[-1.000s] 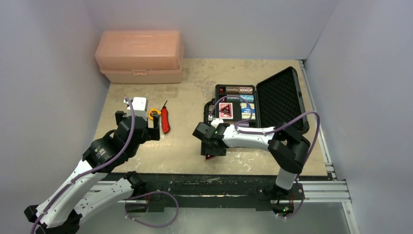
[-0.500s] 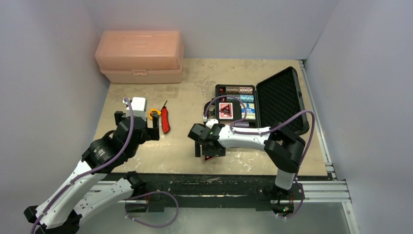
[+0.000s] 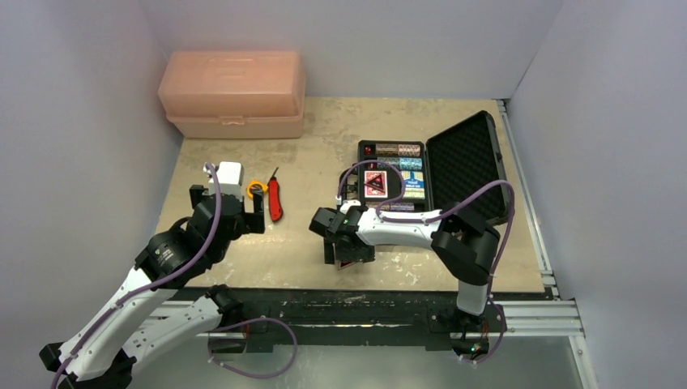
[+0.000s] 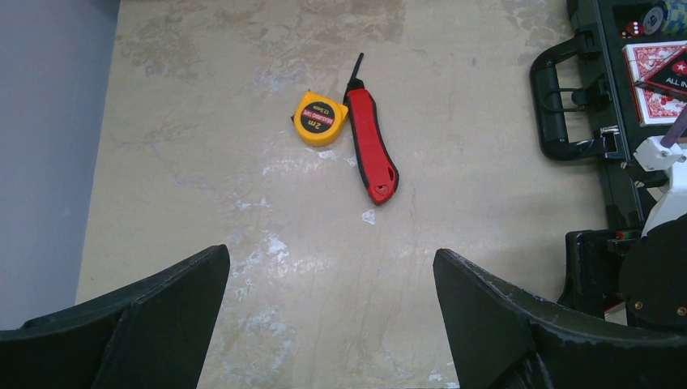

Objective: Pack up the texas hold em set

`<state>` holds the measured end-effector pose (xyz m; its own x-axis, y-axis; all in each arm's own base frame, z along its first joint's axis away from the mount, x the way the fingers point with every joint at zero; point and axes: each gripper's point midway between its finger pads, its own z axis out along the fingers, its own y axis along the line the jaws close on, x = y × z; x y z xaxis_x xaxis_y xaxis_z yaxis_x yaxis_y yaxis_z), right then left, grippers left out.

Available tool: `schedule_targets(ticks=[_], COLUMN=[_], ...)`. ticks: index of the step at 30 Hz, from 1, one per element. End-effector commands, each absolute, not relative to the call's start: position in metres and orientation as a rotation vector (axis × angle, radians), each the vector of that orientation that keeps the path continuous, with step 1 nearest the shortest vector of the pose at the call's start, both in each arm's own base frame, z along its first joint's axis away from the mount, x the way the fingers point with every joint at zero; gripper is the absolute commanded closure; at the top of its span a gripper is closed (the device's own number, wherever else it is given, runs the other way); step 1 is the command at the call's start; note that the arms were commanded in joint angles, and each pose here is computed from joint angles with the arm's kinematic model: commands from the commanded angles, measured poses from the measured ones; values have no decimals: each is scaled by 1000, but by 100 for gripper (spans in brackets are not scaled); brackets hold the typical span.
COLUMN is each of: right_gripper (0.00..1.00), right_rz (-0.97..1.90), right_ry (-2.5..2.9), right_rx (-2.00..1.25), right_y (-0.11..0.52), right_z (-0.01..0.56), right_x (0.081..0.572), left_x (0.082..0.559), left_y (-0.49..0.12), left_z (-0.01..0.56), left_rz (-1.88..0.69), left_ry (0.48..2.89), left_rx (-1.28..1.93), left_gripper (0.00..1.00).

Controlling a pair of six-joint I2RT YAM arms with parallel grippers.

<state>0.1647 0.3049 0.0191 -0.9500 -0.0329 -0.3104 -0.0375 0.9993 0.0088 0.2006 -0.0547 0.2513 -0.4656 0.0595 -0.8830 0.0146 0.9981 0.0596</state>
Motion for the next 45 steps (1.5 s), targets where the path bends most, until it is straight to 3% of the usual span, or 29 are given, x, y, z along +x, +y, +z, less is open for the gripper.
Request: schedule_targets(ticks=[1, 23, 41, 45], right_gripper=[16, 17, 31, 37], right_rz=[-2, -27, 3, 7], right_ry=[2789, 2764, 2779, 2777], right_rx=[-54, -80, -98, -100], right_y=[308, 307, 310, 311], right_z=[26, 24, 20, 20], right_x=[173, 178, 175, 175], left_x=[204, 203, 203, 203], left_y=[-53, -52, -53, -52], left_z=[257, 257, 257, 258], left_rz=[56, 57, 51, 49], left_ry=[2024, 2023, 2020, 2018], left_rx=[45, 45, 44, 43], left_gripper=[3, 3, 3, 3])
